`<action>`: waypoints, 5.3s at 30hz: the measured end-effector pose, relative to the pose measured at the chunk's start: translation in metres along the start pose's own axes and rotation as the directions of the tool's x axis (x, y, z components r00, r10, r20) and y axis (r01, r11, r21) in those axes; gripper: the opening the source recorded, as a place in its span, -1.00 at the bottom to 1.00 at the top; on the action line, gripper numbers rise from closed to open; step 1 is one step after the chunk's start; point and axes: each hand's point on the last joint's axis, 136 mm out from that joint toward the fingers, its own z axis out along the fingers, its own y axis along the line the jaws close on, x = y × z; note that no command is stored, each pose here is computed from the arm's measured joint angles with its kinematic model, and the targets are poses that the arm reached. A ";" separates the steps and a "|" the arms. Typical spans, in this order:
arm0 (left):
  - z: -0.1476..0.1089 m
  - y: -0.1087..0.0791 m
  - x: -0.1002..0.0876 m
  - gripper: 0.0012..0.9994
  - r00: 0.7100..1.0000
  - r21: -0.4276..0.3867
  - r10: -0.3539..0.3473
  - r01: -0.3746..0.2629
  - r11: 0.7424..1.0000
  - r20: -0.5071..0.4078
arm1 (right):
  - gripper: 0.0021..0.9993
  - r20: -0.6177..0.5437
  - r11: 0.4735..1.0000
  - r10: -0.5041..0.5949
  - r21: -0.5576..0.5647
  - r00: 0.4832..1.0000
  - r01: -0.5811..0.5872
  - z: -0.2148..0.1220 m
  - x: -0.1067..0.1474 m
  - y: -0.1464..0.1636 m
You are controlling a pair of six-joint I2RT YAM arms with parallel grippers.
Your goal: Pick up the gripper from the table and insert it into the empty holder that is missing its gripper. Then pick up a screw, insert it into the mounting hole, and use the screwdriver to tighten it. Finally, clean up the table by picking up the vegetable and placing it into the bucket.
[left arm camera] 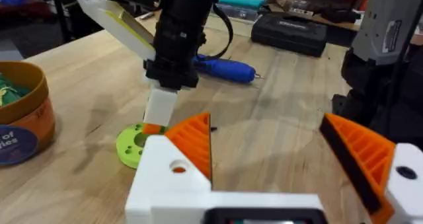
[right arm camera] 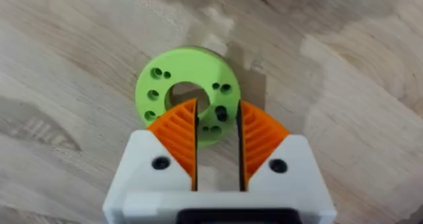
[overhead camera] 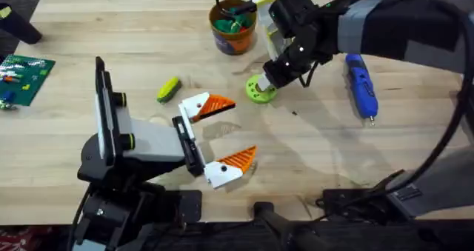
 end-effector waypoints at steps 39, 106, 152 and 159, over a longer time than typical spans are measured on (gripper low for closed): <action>0.000 0.000 0.000 0.97 1.000 0.000 0.000 0.000 1.000 0.000 | -0.99 -0.041 1.000 0.002 0.005 0.999 -0.002 -0.057 -0.021 0.002; 0.000 0.000 0.000 0.97 1.000 0.000 0.000 0.000 1.000 0.000 | -0.99 0.049 0.890 -0.426 -0.159 0.904 0.428 -0.172 -0.029 0.216; 0.000 0.000 0.000 0.97 1.000 0.000 0.000 0.000 1.000 0.000 | -0.99 0.016 0.895 -0.422 -0.150 0.906 0.420 -0.167 -0.025 0.213; 0.000 0.000 0.000 0.97 1.000 0.000 0.000 0.000 1.000 0.000 | -0.99 0.013 0.895 -0.422 -0.149 0.906 0.420 -0.166 -0.025 0.213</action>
